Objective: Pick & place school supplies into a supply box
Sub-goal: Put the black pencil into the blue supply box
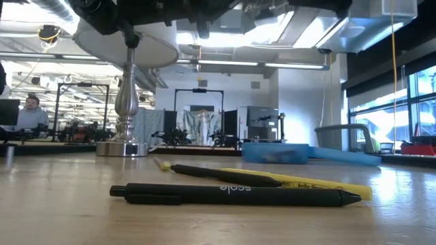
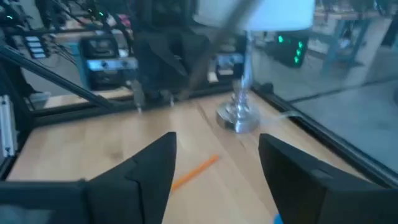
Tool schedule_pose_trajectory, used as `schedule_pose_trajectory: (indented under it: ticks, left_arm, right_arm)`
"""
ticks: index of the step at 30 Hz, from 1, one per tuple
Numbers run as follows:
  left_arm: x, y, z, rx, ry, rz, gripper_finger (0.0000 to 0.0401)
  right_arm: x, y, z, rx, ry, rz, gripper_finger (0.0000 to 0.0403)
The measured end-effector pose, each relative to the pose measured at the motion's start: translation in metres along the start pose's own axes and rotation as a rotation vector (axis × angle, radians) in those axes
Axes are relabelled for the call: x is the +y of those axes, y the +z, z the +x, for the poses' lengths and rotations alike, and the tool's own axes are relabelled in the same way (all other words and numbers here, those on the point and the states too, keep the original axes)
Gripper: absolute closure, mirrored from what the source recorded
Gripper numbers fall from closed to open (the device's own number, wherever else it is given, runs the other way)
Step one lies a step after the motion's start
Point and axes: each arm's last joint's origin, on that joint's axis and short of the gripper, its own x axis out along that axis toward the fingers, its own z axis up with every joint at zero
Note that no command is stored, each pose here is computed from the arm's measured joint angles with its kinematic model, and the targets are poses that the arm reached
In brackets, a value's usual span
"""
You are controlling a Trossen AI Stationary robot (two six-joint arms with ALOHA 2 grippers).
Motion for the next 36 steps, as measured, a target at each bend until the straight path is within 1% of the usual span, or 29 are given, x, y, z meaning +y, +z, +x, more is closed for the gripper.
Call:
schedule_pose_trajectory:
  ticks: [4, 11, 16, 21, 25, 30, 36]
  left_arm:
    - [0.000, 0.001, 0.000, -0.006, -0.013, 0.001, 0.0388]
    - [-0.004, 0.008, 0.000, -0.077, -0.109, 0.006, 0.0388]
    - [-0.004, 0.010, -0.001, -0.097, -0.111, 0.008, 0.0388]
    - [-0.004, 0.010, -0.001, -0.097, -0.111, 0.007, 0.0388]
    - [-0.004, 0.010, -0.001, -0.097, -0.111, 0.007, 0.0388]
    - [-0.004, 0.010, -0.001, -0.097, -0.111, 0.008, 0.0388]
    - [-0.004, 0.010, -0.001, -0.097, -0.112, 0.008, 0.0388]
  right_arm:
    - [0.005, 0.004, 0.009, -0.059, 0.042, -0.011, 0.0167]
    - [0.007, 0.013, 0.017, -0.150, 0.126, 0.028, 0.0167]
    - [0.005, 0.024, 0.019, -0.238, 0.189, 0.047, 0.0177]
    - [0.001, 0.031, 0.022, -0.298, 0.256, 0.073, 0.0201]
    - [-0.002, 0.033, 0.024, -0.312, 0.286, 0.076, 0.0225]
    - [-0.004, 0.033, 0.026, -0.309, 0.282, 0.098, 0.0265]
    - [-0.004, 0.032, 0.027, -0.298, 0.279, 0.088, 0.0323]
